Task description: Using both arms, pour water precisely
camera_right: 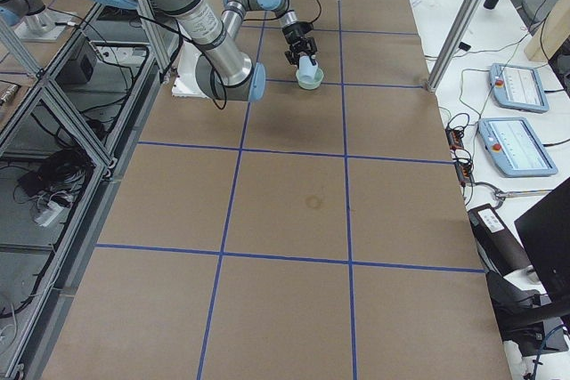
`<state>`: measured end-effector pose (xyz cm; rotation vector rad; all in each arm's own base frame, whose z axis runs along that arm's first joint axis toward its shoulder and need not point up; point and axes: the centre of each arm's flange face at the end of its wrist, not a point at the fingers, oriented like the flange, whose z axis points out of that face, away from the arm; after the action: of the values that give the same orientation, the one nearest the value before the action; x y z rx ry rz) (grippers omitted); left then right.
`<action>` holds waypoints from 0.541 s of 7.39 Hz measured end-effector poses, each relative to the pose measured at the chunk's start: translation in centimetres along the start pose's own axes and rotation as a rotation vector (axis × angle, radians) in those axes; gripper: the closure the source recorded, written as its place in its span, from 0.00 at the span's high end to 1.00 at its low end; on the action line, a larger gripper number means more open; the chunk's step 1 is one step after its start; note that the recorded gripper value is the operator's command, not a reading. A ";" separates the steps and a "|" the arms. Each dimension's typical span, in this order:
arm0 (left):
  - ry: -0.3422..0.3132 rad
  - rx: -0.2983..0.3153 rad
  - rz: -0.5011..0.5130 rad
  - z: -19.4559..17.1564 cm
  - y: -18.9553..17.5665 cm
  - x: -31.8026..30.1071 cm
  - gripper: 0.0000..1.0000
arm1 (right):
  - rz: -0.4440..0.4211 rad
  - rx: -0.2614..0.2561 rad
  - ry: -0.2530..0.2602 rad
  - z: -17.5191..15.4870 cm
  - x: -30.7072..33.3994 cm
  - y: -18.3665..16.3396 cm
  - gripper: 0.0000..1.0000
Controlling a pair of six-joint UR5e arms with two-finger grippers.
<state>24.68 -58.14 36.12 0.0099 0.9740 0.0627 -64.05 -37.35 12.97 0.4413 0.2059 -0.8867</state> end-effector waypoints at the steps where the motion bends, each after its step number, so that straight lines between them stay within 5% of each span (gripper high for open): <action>1: 0.000 -0.001 0.000 0.0 0.0 0.0 1.00 | 0.037 0.037 -0.017 -0.8 0.7 0.7 0.27; 4: 0.001 0.000 0.001 0.0 0.0 0.1 1.00 | 0.234 0.212 -0.138 -0.7 3.1 5.0 0.27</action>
<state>24.73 -58.13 36.05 0.0105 0.9746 0.0639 -58.20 -36.42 12.67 0.5864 -0.0672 -0.7076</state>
